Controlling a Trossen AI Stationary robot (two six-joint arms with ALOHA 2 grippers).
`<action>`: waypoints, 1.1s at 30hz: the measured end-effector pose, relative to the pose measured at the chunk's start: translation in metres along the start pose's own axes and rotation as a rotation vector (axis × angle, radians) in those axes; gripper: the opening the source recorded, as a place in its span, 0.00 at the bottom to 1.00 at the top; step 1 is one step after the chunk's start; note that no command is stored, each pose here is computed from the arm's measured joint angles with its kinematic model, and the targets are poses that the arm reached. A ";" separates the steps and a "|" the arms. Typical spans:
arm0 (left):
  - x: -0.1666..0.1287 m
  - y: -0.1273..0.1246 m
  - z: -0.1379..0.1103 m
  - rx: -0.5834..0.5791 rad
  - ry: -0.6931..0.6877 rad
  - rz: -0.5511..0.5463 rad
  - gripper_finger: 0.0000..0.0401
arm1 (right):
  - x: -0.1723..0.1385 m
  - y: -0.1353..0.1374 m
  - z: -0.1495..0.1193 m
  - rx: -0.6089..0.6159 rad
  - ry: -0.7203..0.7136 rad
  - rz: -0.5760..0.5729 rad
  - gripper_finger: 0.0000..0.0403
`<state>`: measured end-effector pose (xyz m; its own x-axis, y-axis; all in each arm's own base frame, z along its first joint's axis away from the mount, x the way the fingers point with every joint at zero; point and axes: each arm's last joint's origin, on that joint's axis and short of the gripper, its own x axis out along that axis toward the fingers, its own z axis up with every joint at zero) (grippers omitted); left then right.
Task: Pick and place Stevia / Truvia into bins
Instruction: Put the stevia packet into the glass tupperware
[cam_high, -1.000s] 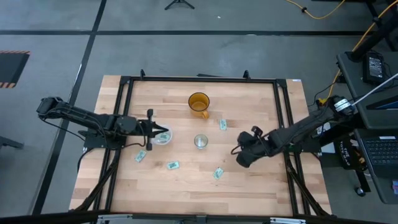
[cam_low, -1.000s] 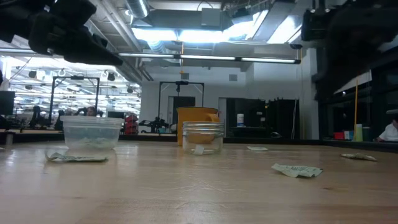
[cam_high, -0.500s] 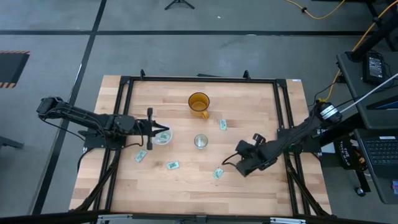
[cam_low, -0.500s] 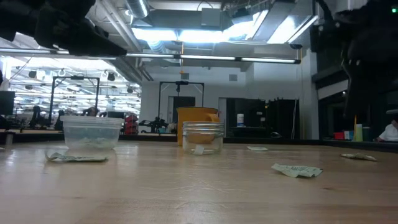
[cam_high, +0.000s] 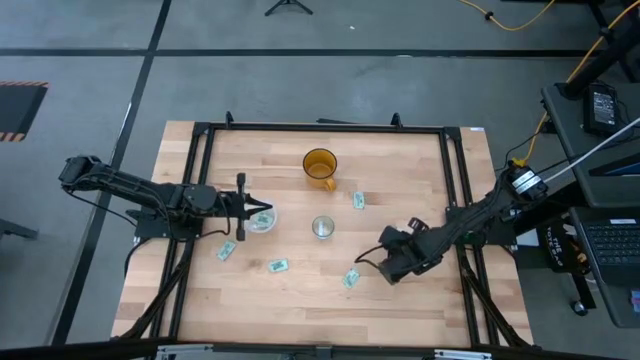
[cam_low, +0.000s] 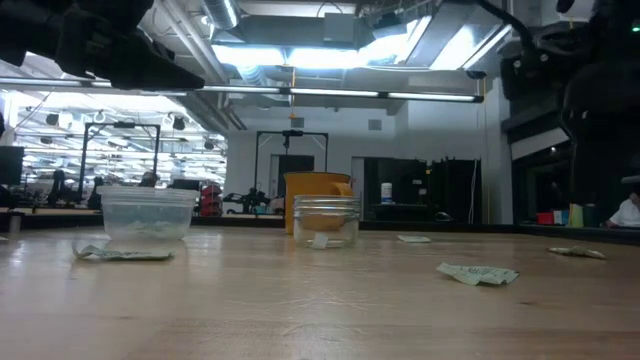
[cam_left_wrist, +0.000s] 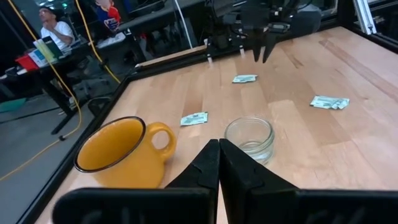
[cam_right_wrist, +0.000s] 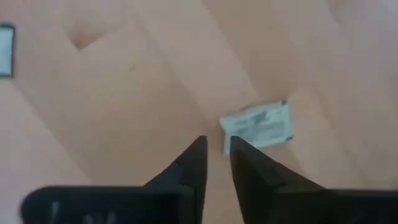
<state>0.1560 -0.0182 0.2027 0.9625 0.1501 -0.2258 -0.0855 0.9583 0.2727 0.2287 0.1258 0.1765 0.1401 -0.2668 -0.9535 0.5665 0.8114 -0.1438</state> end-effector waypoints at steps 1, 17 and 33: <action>0.000 0.000 0.000 -0.006 0.000 0.000 0.01 | 0.000 0.000 0.000 0.008 0.016 0.009 0.23; 0.000 0.000 0.000 -0.010 -0.001 -0.006 0.01 | 0.019 0.000 0.010 0.087 0.063 -0.044 0.53; 0.000 0.000 0.000 -0.013 -0.001 -0.007 0.01 | 0.037 -0.009 0.027 0.181 0.169 -0.065 0.57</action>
<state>0.1561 -0.0184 0.2027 0.9634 0.1434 -0.2266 -0.0824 0.9624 0.2588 0.2507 0.0948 0.1497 -0.0307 -0.2120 -0.9768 0.7084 0.6848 -0.1709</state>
